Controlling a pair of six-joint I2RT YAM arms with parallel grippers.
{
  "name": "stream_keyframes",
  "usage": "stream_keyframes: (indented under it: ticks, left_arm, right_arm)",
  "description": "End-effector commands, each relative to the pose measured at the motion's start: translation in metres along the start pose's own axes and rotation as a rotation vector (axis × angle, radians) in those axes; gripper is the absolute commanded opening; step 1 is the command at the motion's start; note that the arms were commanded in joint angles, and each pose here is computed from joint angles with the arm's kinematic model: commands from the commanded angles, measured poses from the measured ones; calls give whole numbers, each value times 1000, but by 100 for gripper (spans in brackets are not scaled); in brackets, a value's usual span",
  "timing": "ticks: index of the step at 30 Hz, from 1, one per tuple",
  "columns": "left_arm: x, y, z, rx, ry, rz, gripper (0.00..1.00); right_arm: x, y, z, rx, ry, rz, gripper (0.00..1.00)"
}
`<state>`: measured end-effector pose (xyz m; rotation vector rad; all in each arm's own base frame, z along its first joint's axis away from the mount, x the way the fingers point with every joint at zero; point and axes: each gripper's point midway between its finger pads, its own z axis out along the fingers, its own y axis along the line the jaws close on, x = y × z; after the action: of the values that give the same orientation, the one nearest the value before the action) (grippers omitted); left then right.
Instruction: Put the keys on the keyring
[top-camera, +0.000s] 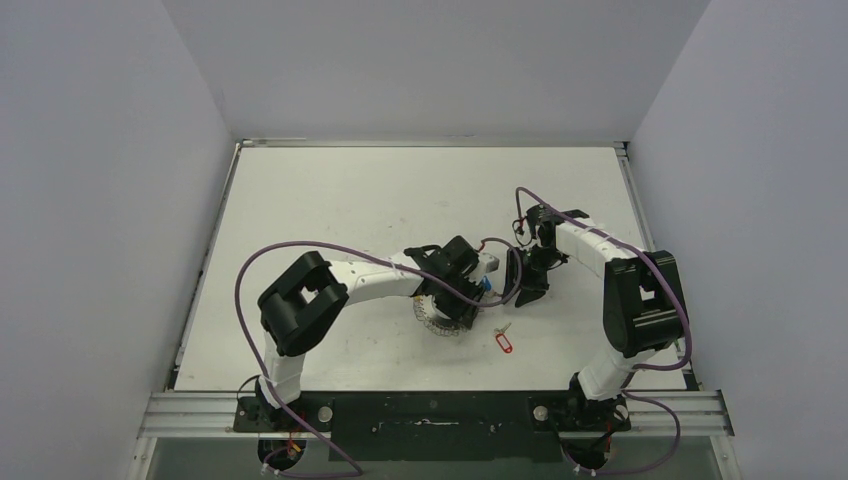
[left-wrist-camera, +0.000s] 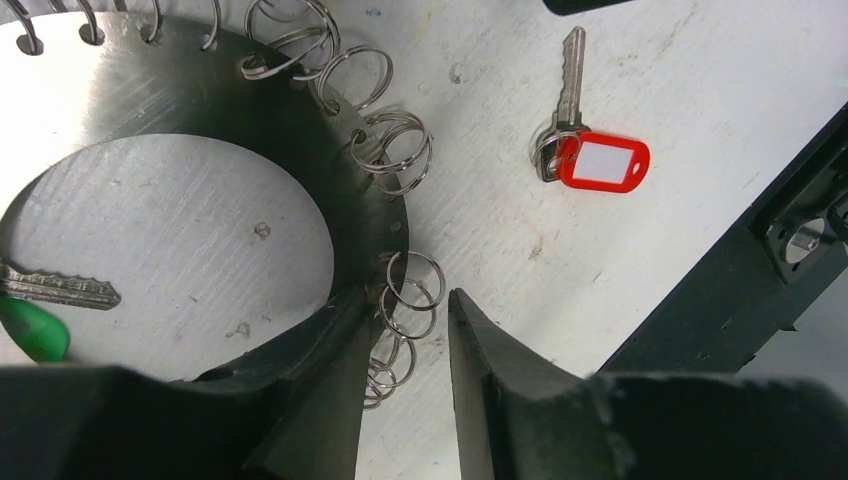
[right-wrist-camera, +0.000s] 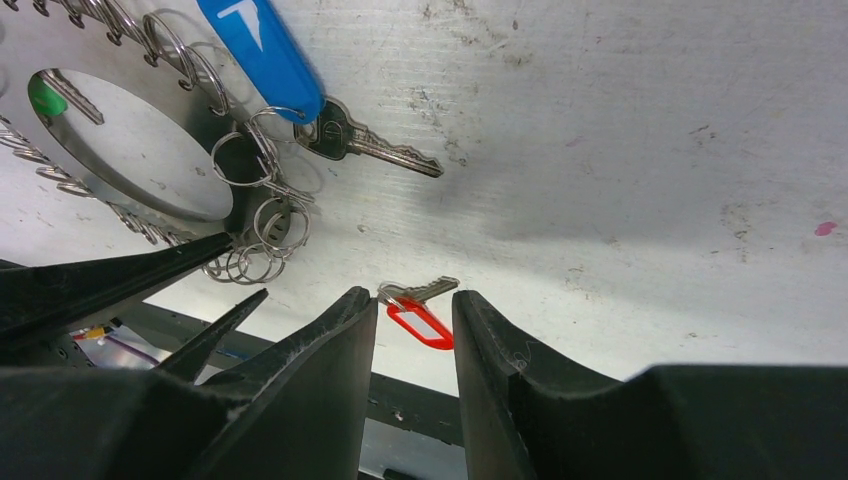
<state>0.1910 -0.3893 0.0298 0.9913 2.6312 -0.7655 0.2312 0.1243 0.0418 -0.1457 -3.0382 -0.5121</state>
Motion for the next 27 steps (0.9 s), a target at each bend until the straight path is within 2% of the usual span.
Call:
stream_keyframes:
  ticks: [1, 7, 10, 12, 16, 20, 27]
  left_arm:
    - [-9, -3, -4, -23, -12, 28, 33]
    - [-16, -12, 5, 35, -14, 41, 23]
    - [-16, -12, 6, 42, -14, 44, 22]
    - [-18, -11, 6, 42, -18, 42, 23]
    - [-23, -12, 3, 43, -39, 34, 33]
    - [-26, -14, 2, 66, -53, 20, 33]
    - [-24, -12, 7, 67, -39, 19, 17]
  right_arm:
    - [-7, 8, -12, -33, -55, -26, 35]
    - [-6, 8, -12, -35, -55, -31, 35]
    - [-6, 8, -11, -34, -55, -31, 35]
    - [-6, 8, -12, -38, -56, -30, 35]
    - [-7, 9, -12, -40, -60, -33, 35]
    - [-6, 9, -11, -43, -56, -32, 35]
    - [-5, 9, -11, -45, -53, -34, 35]
